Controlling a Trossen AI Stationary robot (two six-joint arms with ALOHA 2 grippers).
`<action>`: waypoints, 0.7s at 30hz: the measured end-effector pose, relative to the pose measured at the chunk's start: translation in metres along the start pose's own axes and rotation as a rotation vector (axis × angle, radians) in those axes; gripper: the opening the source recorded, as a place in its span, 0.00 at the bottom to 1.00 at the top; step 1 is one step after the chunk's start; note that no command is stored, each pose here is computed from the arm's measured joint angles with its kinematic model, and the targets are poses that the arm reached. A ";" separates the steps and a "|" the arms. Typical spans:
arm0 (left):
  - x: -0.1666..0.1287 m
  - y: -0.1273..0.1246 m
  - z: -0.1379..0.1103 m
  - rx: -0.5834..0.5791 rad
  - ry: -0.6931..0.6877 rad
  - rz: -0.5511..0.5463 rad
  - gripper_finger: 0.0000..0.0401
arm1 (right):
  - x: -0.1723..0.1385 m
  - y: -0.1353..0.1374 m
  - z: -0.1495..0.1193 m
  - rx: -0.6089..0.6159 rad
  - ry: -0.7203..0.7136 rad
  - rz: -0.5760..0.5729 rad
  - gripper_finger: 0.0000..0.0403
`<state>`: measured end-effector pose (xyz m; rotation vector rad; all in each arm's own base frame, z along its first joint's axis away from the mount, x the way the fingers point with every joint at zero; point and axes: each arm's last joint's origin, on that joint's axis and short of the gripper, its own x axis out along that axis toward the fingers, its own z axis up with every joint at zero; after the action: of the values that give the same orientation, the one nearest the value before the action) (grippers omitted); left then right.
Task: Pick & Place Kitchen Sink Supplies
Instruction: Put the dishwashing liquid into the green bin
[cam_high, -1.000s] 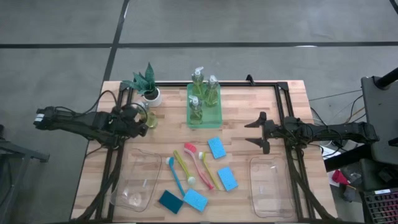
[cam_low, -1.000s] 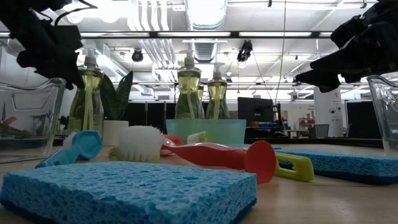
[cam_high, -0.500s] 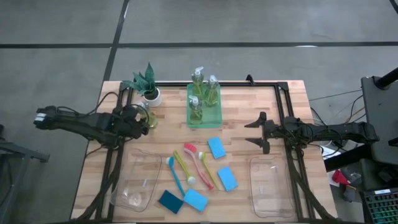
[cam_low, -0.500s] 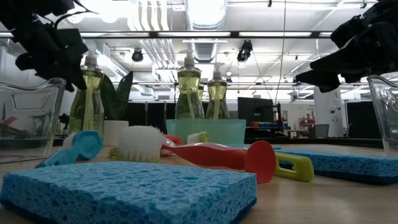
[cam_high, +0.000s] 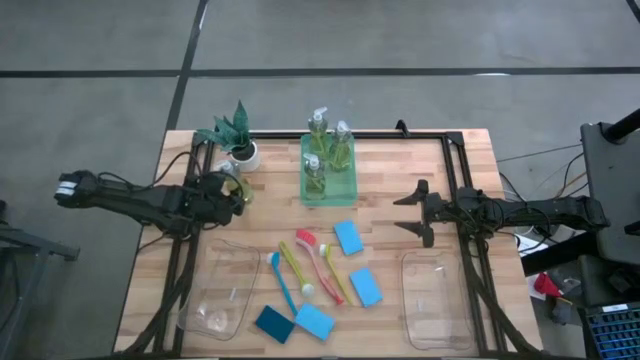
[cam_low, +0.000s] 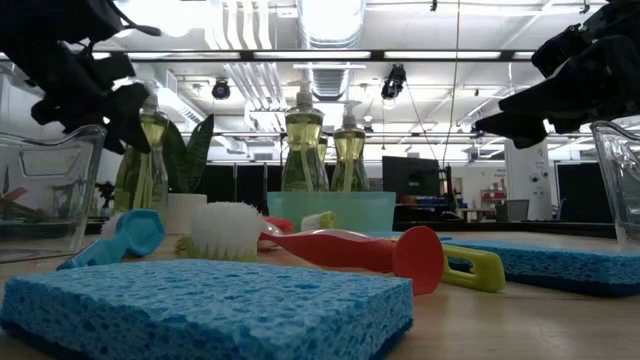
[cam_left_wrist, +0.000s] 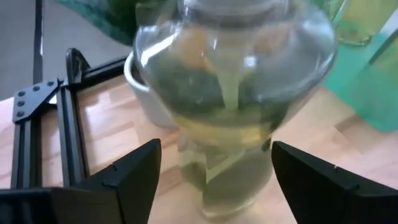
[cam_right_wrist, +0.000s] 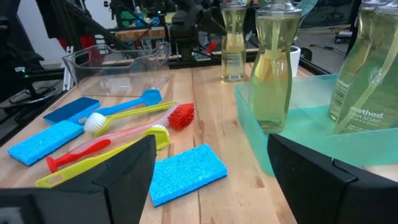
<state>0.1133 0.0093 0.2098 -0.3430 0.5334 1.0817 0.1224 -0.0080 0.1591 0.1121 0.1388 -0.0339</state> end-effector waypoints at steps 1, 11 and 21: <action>0.000 -0.001 0.001 -0.001 -0.006 -0.005 0.75 | 0.000 0.000 0.000 0.000 0.000 0.000 0.76; 0.000 -0.003 0.004 0.008 -0.084 0.020 0.75 | 0.000 0.000 0.000 -0.001 0.000 0.000 0.75; 0.003 -0.010 0.007 0.011 -0.176 0.026 0.75 | 0.000 0.000 0.000 -0.002 0.000 0.000 0.73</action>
<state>0.1250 0.0105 0.2138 -0.2293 0.3873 1.1221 0.1225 -0.0080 0.1592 0.1104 0.1385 -0.0334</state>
